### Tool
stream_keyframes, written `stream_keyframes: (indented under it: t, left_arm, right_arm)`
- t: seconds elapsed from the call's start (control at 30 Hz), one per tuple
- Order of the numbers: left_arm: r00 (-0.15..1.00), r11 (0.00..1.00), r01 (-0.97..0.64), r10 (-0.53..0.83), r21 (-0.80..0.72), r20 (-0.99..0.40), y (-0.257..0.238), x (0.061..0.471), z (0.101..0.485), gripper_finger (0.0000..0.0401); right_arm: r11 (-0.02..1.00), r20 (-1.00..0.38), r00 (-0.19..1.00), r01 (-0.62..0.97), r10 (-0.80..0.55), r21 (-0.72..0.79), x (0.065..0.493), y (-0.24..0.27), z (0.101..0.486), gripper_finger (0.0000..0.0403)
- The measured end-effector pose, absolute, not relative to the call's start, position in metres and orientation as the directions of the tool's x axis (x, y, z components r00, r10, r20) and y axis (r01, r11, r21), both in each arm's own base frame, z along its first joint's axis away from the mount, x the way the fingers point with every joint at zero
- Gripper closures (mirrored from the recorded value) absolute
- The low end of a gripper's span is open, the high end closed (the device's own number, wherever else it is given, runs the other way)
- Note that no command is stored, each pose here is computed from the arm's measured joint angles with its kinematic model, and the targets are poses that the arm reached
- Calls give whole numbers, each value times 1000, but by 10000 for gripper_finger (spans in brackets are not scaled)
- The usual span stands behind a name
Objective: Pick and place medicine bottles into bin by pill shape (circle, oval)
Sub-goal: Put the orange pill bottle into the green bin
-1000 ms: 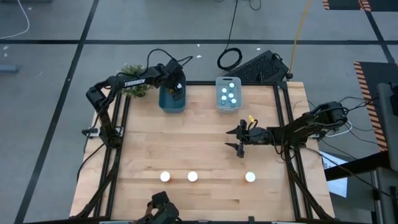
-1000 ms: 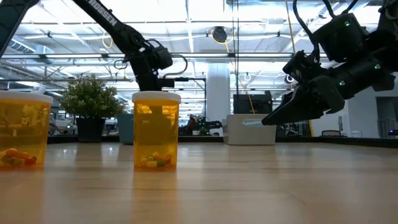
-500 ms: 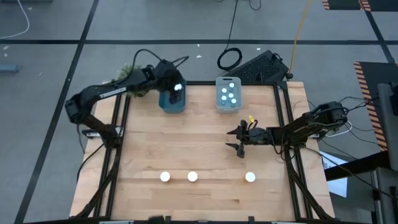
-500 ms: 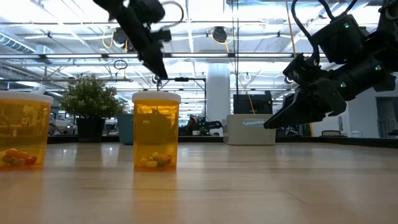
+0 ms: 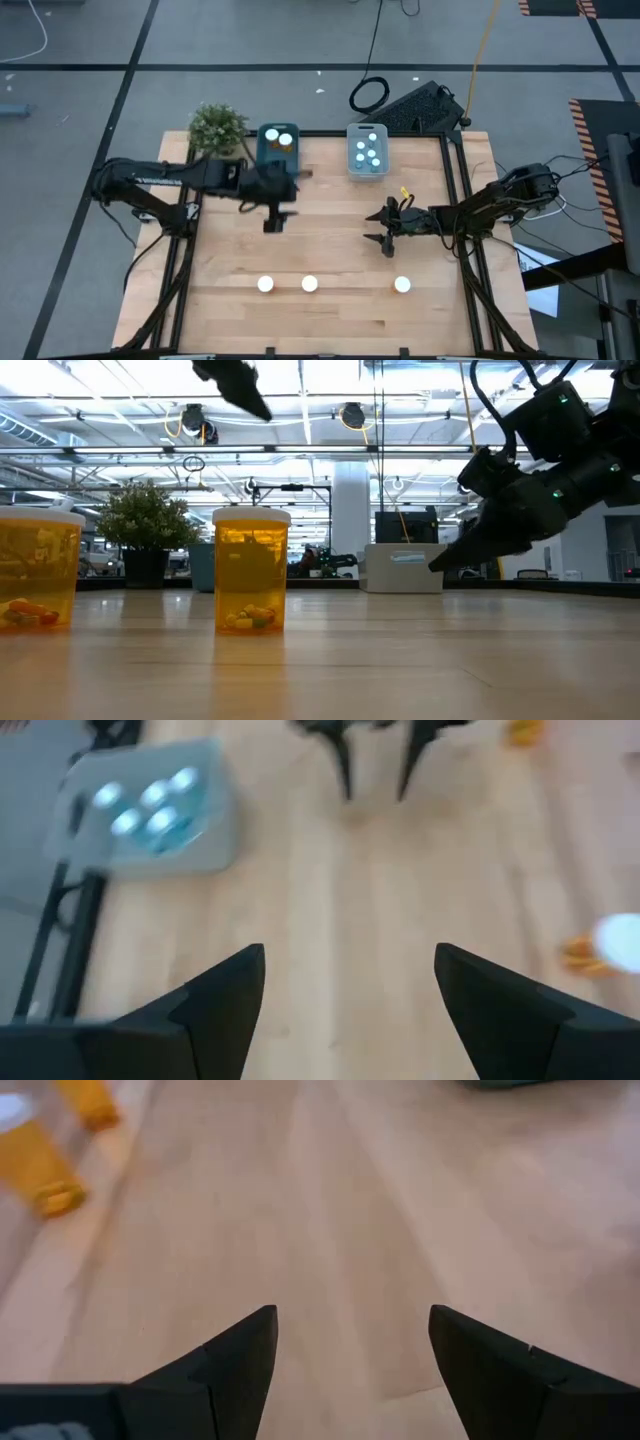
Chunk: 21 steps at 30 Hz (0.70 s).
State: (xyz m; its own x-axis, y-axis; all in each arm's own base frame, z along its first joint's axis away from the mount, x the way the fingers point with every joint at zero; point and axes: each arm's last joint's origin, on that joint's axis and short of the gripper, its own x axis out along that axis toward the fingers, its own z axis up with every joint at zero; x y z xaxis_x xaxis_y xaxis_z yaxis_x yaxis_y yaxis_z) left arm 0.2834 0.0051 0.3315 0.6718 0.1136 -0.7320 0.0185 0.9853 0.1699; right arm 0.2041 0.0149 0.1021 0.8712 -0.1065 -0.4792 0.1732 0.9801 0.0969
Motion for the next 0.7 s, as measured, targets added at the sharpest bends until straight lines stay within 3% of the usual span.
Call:
stream_keyframes:
  t: [0.3,0.47,0.7]
  left_arm:
    - [709,975,76,95,209,-699,-60,284,329,105]
    - [705,968,116,77,222,-705,-81,278,321,105]
    - [694,968,114,82,222,-715,-84,277,308,105]
  right_arm:
    - [983,-518,853,39,61,179,191,36,114,149]
    - [977,-582,812,91,40,193,166,41,129,149]
    - [952,-693,710,108,127,285,126,54,135,149]
